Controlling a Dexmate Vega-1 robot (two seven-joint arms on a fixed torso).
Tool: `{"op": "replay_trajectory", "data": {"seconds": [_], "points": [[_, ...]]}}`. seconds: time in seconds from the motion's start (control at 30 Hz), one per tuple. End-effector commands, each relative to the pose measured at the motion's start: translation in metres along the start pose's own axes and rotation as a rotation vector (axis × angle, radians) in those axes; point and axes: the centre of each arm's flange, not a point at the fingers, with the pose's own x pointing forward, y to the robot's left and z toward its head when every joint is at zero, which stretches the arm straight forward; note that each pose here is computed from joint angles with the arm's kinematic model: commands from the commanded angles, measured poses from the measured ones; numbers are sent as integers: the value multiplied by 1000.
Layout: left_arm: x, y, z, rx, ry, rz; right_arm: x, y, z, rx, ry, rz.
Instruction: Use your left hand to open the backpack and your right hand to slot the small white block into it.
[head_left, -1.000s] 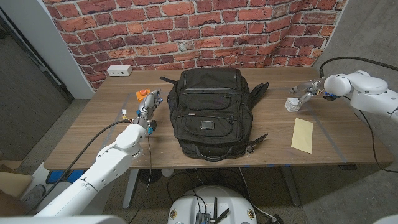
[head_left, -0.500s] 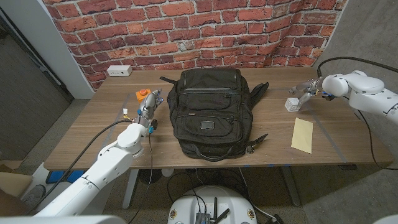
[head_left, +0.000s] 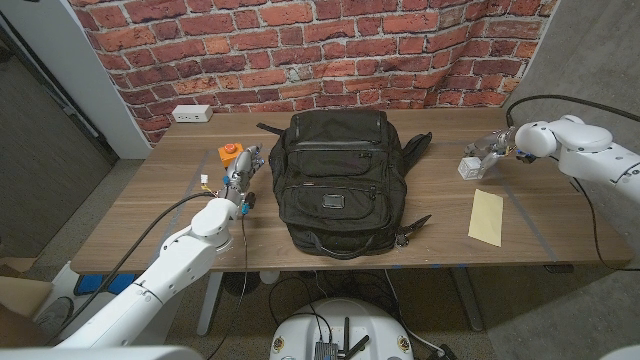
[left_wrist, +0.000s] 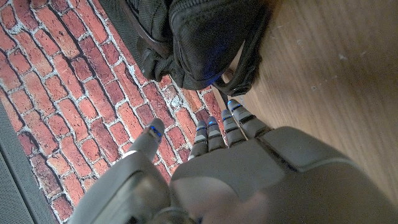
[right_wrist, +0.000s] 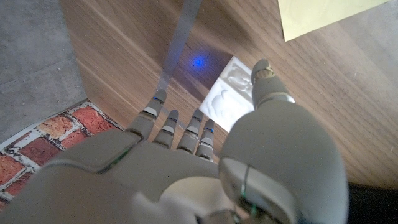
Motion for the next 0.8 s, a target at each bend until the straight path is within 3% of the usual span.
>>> {"op": "replay_trajectory", "data": {"seconds": [0.03,0.8], "points": [[0,-3,0,-1,3,-2,5,4,3,-17,6,-25],[-1,-7,-4,-5,17,-2,8,8,6,-22,17,-122]]}}
